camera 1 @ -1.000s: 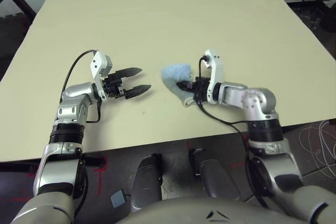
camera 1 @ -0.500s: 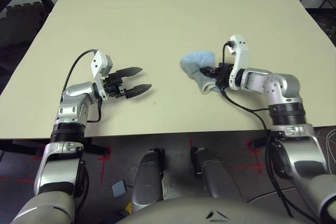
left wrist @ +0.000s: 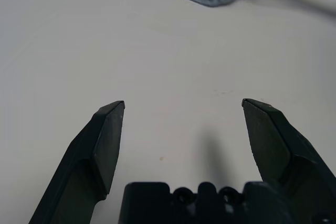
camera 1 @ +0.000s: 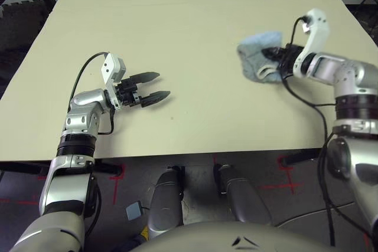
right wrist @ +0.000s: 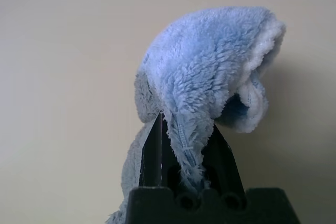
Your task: Wipe the water off the table with a rag.
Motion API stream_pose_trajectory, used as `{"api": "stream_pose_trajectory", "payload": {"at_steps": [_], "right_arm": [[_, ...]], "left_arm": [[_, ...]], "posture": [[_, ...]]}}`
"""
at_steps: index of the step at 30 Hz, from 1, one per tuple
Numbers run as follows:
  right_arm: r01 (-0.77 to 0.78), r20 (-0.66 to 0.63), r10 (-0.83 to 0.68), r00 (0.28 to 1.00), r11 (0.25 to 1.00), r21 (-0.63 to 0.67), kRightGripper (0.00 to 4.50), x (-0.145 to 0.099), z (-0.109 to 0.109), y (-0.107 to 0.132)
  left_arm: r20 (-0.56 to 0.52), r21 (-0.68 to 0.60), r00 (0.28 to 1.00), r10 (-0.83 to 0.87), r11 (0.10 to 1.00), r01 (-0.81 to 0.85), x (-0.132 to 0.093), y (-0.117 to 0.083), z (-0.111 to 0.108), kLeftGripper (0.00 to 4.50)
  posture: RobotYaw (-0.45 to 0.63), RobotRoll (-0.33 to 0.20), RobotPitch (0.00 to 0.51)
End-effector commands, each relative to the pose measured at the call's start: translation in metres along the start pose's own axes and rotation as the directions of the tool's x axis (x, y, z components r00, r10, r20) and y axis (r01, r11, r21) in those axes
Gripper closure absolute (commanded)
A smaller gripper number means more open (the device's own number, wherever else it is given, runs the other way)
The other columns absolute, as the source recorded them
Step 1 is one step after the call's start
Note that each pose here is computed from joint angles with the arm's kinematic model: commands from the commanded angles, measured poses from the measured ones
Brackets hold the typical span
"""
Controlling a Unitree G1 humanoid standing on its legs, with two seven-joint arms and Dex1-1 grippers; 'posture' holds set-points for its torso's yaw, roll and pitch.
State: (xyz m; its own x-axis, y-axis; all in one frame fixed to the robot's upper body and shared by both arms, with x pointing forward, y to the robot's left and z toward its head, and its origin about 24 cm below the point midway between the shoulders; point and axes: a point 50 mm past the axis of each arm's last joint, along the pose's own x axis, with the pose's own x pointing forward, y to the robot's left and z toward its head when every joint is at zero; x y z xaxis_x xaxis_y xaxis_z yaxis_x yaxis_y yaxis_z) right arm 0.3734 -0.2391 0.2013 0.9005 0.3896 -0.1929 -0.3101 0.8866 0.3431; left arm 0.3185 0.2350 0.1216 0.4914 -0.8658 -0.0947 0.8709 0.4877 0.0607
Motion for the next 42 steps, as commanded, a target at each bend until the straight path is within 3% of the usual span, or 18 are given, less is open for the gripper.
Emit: {"api": "stream_pose_trajectory", "payload": {"at_steps": [1,10,24,34,39,42], "right_arm": [[0.045,0.028,-0.044,0.999,0.999,-0.017,4.50,-0.005,0.008,-0.013],[0.174,-0.034,-0.179,0.983,0.978,-0.117,4.50,-0.013,-0.009,-0.045],[0.273,-0.095,-0.308,0.946,0.922,-0.276,4.50,-0.057,0.000,-0.087],[0.194,-0.214,-0.288,0.934,0.907,-0.373,4.50,-0.062,-0.011,-0.093],[0.183,-0.241,-0.333,0.912,0.854,-0.487,4.50,-0.061,-0.016,-0.097],[0.216,-0.194,-0.367,0.910,0.817,-0.534,3.49,-0.062,-0.010,-0.099]], "left_arm": [[-0.016,-0.004,1.000,0.001,1.000,-0.001,-0.002,0.001,-0.003,0.00],[-0.013,-0.002,1.000,0.005,1.000,-0.005,-0.002,0.001,-0.002,0.00],[-0.017,-0.002,1.000,0.007,1.000,-0.007,-0.004,0.002,-0.002,0.00],[-0.015,-0.002,1.000,0.002,1.000,-0.002,-0.001,0.003,-0.002,0.00],[-0.015,0.001,1.000,0.002,1.000,-0.002,-0.001,0.004,-0.001,0.00],[-0.015,0.004,1.000,0.010,1.000,-0.010,-0.003,0.005,0.000,0.00]], "posture": [[-0.17,0.000,0.210],[-0.17,0.000,0.208],[-0.17,0.000,0.213],[-0.18,0.000,0.212],[-0.18,0.000,0.212],[-0.17,0.000,0.212]]}}
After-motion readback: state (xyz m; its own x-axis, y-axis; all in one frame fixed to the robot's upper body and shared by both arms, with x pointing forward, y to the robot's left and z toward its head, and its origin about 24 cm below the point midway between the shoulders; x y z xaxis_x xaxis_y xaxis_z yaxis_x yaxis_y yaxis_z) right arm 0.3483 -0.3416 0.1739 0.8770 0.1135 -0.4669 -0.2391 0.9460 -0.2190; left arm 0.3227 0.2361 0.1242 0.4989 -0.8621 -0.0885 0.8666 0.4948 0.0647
